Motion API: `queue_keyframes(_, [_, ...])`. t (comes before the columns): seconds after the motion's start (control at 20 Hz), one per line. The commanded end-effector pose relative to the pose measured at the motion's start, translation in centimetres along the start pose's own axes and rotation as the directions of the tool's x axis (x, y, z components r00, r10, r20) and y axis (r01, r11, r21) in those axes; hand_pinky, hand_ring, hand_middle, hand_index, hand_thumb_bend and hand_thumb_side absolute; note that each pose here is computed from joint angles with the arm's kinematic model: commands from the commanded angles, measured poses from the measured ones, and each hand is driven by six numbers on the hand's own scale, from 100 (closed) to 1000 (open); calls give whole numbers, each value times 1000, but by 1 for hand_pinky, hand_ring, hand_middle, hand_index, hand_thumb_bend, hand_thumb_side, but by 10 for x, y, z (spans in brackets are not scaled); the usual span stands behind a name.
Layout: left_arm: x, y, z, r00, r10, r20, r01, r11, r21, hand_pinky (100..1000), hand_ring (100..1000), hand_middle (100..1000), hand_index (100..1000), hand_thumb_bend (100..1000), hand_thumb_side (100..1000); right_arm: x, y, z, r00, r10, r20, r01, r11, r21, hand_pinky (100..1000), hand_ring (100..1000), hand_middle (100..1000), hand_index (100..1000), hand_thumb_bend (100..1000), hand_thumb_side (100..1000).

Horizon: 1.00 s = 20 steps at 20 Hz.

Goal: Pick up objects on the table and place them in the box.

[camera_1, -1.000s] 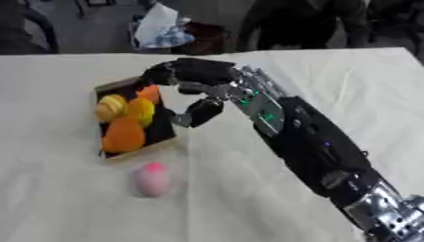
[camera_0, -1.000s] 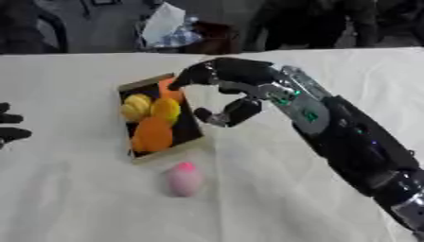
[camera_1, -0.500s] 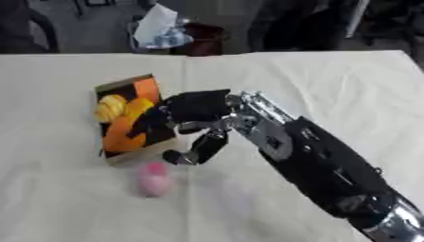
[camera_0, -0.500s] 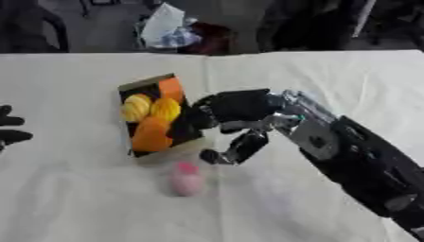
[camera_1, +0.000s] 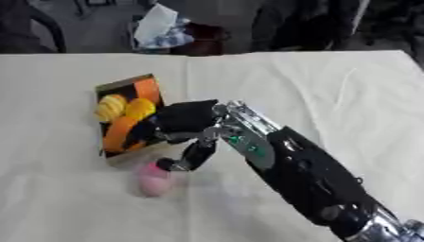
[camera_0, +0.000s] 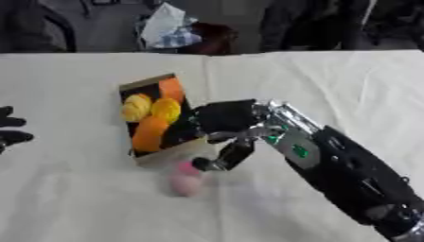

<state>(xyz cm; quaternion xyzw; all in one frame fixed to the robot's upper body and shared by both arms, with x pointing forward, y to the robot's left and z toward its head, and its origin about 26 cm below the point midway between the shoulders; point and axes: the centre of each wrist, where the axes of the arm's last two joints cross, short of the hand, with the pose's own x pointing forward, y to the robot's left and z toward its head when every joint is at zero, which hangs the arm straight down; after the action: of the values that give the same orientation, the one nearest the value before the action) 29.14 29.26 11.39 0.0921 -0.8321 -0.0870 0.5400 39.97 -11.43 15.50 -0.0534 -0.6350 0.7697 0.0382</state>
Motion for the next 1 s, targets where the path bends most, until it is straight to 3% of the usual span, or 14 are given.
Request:
queue_keyframes(0.05, [5, 5, -2, 1000, -23, 18, 23, 1000, -5, 739, 581, 623, 806, 100, 847, -2, -2, 0, 981, 116, 156, -143, 974, 176, 799, 860, 859, 931, 152, 100])
queue_keyframes(0.55, [5, 5, -3, 999, -24, 21, 24, 1000, -11, 741, 581, 623, 806, 100, 846, 5, 16, -7, 974, 137, 182, -181, 950, 255, 802, 860, 861, 918, 173, 100])
queue_keyframes(0.75, [5, 5, -3, 999, -23, 23, 23, 1000, -11, 741, 581, 623, 806, 100, 846, 7, 22, -11, 973, 135, 185, -184, 941, 283, 803, 860, 858, 902, 136, 100])
queue_keyframes(0.9, [5, 4, -3, 999, -22, 23, 22, 1000, -14, 741, 580, 623, 806, 100, 846, 7, 24, -14, 974, 136, 181, -186, 938, 292, 801, 843, 845, 841, 112, 100])
queue_keyframes(1.0, [5, 4, -3, 999, -22, 24, 22, 1000, -15, 742, 580, 623, 806, 100, 846, 6, 24, -14, 974, 140, 176, -187, 938, 292, 798, 826, 828, 747, 100, 100])
